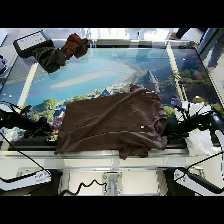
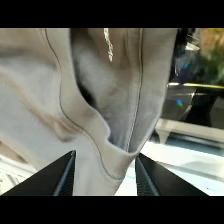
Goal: Fold the shirts.
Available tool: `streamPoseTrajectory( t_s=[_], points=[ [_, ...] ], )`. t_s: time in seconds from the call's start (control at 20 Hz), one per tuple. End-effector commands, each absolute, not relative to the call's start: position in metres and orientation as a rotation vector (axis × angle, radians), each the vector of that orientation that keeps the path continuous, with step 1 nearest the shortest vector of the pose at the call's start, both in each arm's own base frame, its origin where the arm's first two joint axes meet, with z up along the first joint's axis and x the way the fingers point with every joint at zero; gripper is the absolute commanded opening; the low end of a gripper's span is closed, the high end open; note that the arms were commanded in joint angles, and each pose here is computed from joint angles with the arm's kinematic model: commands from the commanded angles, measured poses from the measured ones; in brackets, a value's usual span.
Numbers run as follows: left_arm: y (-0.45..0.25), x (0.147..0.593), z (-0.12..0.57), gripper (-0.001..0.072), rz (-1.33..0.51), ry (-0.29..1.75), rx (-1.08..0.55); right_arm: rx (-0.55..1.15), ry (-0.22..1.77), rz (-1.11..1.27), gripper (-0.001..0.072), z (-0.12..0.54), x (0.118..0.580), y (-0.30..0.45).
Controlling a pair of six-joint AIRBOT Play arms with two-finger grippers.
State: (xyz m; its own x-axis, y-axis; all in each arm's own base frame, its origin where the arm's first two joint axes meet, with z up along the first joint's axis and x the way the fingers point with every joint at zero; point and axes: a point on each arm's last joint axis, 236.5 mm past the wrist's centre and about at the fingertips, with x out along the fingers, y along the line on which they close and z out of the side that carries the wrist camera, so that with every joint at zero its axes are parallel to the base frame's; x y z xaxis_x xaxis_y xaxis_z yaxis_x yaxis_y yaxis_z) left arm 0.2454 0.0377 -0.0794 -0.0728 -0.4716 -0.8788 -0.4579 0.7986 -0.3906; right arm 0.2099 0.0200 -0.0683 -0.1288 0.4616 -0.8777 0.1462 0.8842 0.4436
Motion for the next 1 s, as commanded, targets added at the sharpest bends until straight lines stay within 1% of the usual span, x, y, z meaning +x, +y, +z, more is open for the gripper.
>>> streamPoseTrajectory(
  t_s=[0.0,0.1,0.25,0.55,0.85,0.95],
  points=[
    [0.024,0.249,-0.086,0.0431,-0.076,1.714,-0.843,0.486,1.676,0.289,0.0433,-0.068,0.215,0.022],
    [0.023,0.249,-0.091,0.0432,-0.077,1.727,-0.855,0.486,1.672,0.288,0.0434,-0.068,0.216,0.022],
    [0.028,0.248,-0.096,0.0431,-0.06,1.73,-0.834,0.487,1.662,0.284,0.0434,-0.068,0.219,0.022],
    [0.022,0.229,-0.109,0.0432,-0.083,1.851,-0.854,0.502,1.647,0.289,0.0434,-0.067,0.222,0.025],
    [0.02,0.233,-0.113,0.0431,-0.089,1.84,-0.867,0.507,1.637,0.289,0.0433,-0.067,0.224,0.025],
    [0.01,0.242,-0.11,0.0431,-0.134,1.809,-0.902,0.507,1.635,0.288,0.0433,-0.067,0.225,0.025]
  ],
)
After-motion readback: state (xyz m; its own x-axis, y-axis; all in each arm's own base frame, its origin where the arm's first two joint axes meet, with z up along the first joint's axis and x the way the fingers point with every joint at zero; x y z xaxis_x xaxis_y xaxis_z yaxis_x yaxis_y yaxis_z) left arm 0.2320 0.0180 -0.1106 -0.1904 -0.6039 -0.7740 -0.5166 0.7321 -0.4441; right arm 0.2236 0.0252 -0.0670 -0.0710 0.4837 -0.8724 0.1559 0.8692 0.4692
